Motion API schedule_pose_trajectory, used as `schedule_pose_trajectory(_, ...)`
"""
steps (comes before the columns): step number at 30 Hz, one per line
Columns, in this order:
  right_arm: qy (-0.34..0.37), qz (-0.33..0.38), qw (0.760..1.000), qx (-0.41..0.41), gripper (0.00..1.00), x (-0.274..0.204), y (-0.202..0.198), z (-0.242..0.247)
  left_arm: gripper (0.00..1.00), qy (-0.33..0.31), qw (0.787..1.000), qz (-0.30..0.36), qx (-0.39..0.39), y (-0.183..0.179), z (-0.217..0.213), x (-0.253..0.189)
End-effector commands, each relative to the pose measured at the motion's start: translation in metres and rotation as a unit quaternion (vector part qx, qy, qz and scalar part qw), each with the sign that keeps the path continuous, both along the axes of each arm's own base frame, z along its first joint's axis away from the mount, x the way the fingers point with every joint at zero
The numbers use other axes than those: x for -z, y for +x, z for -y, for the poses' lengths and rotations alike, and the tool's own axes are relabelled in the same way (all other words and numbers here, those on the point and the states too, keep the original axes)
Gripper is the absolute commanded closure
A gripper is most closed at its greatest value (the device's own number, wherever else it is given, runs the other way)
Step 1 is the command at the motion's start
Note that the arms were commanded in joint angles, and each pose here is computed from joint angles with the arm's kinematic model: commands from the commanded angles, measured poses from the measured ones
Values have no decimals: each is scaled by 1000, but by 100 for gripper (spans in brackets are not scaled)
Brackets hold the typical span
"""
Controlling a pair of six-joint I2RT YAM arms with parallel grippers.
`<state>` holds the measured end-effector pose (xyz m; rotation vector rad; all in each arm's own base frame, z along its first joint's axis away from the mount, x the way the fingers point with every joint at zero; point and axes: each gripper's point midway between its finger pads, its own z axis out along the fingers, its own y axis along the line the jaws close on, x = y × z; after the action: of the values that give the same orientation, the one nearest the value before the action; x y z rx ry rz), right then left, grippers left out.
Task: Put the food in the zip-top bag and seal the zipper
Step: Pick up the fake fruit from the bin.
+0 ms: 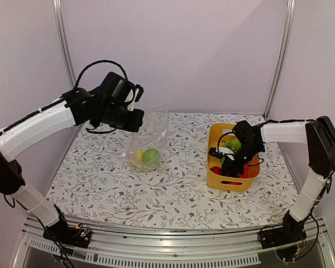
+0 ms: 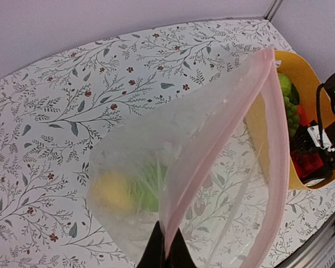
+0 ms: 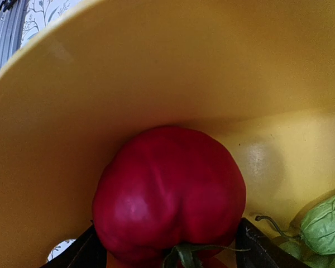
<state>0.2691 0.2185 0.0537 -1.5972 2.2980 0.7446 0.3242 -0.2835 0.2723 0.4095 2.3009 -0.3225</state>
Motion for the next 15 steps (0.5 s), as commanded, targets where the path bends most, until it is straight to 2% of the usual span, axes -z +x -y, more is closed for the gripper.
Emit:
schedule_pose_trajectory(1, 5, -10, 1000, -4, 29, 6, 0, -5, 100, -9, 1000, 0, -5, -1, -5, -2)
schedule_pose_trajectory(4, 10, -7, 1000, 0, 43, -2, 2, -7, 100, -11, 1000, -1, -4, -1, -4, -2)
schedule_pose_trajectory(6, 9, 7, 1000, 4, 47, -9, 5, -6, 100, -13, 1000, 0, -4, -1, -4, -3)
schedule_pose_trajectory(15, 37, 43, 998, 29, 53, -57, 6, -2, 100, -23, 1000, 4, 0, 1, 2, -4)
